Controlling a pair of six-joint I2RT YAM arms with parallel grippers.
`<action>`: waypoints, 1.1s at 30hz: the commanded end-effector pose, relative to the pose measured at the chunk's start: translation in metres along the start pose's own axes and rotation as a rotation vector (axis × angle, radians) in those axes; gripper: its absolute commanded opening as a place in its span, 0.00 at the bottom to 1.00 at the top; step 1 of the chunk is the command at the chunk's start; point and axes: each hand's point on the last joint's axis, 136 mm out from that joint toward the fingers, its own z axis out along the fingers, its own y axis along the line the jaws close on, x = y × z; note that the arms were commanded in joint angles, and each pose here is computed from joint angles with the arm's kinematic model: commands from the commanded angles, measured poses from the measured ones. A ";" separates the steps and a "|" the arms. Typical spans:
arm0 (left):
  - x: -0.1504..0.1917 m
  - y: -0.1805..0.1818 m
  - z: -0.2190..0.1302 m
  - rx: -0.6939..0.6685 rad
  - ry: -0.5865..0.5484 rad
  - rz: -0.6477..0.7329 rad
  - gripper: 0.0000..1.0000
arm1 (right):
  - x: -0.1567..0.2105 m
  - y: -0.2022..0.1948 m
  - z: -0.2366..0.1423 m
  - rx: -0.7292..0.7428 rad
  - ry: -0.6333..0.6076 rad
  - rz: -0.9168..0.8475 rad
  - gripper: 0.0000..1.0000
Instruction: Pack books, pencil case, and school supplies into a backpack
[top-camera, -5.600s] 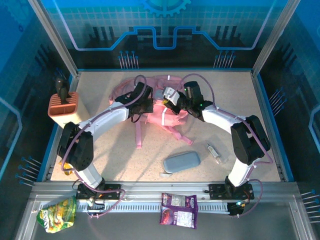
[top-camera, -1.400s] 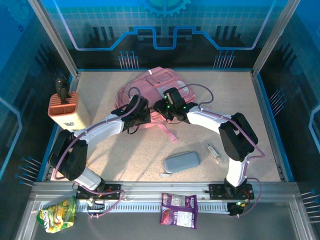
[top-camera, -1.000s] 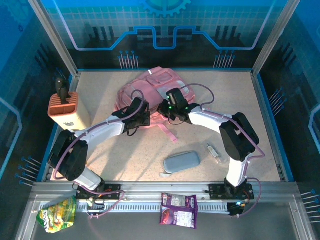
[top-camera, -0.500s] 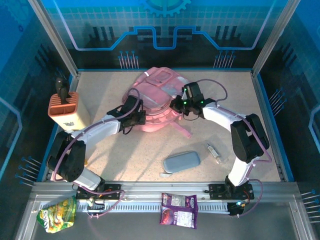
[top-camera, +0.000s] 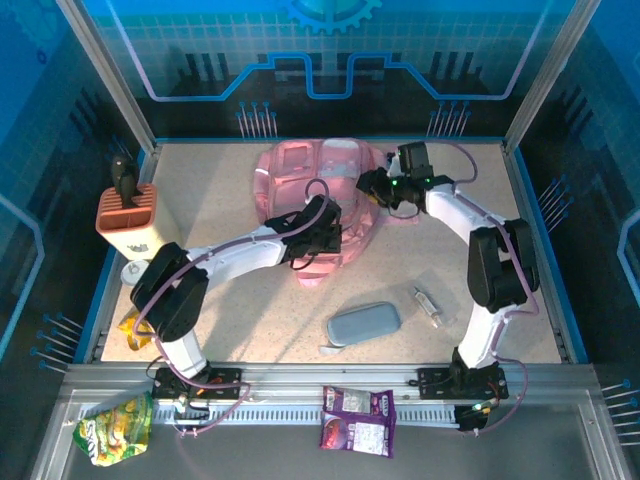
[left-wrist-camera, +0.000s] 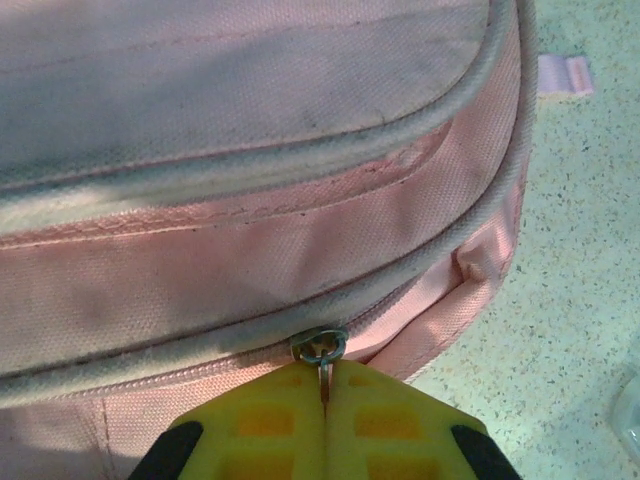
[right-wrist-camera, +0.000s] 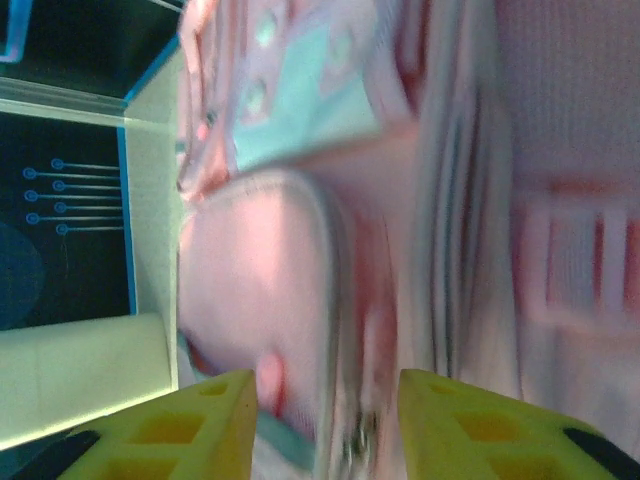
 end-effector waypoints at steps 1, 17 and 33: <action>-0.008 -0.009 -0.003 0.008 -0.010 -0.031 0.00 | 0.031 -0.004 -0.011 -0.050 0.043 0.064 0.47; 0.001 -0.008 0.003 0.016 0.009 -0.023 0.00 | 0.081 0.002 0.025 -0.036 0.072 0.118 0.30; 0.050 0.057 -0.032 -0.121 0.030 0.040 0.00 | -0.003 -0.010 -0.054 -0.087 -0.001 0.045 0.00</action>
